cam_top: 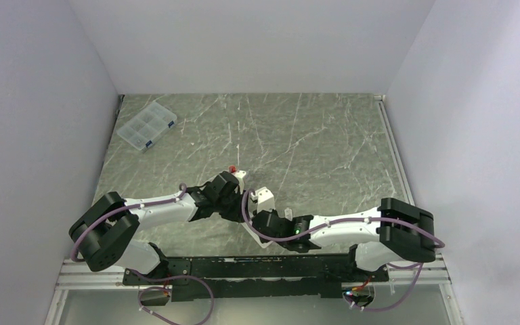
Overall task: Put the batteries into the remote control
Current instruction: Load the battery into the remote control.
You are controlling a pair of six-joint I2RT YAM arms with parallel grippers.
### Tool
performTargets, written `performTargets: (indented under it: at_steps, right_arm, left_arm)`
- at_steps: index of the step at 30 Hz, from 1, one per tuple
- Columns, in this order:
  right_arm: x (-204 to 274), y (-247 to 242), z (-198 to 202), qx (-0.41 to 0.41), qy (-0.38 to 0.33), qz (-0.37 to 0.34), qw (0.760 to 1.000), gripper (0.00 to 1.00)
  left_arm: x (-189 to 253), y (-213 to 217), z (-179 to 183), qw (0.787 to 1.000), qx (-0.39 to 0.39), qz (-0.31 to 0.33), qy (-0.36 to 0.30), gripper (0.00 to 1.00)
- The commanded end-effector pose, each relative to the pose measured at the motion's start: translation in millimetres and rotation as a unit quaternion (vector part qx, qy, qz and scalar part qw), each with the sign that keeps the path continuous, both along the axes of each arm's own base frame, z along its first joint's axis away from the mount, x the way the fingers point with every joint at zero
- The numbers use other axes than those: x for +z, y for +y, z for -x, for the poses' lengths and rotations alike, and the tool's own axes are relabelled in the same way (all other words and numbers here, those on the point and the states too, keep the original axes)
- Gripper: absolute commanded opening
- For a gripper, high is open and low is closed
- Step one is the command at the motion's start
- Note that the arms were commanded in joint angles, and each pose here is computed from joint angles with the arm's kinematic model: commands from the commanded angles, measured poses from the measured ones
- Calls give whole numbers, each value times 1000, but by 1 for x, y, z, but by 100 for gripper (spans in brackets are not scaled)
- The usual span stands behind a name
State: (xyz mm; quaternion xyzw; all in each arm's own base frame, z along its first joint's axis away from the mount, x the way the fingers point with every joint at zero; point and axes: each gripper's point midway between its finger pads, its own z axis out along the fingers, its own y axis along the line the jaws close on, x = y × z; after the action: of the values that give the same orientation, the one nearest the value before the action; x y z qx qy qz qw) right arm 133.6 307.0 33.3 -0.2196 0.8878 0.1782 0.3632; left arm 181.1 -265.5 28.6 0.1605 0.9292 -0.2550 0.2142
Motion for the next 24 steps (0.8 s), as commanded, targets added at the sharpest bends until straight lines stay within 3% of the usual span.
performTargets:
  at_steps: [1, 24]
  right_arm:
    - [-25, -39, 11, -2, 23, 95, 995, 0]
    - [56, -12, -3, 5, -29, 2, 1000, 4]
  left_arm:
    - [-28, 34, 11, 997, 11, -79, 16, 42]
    - [-25, 33, 10, 997, 9, -75, 13, 42]
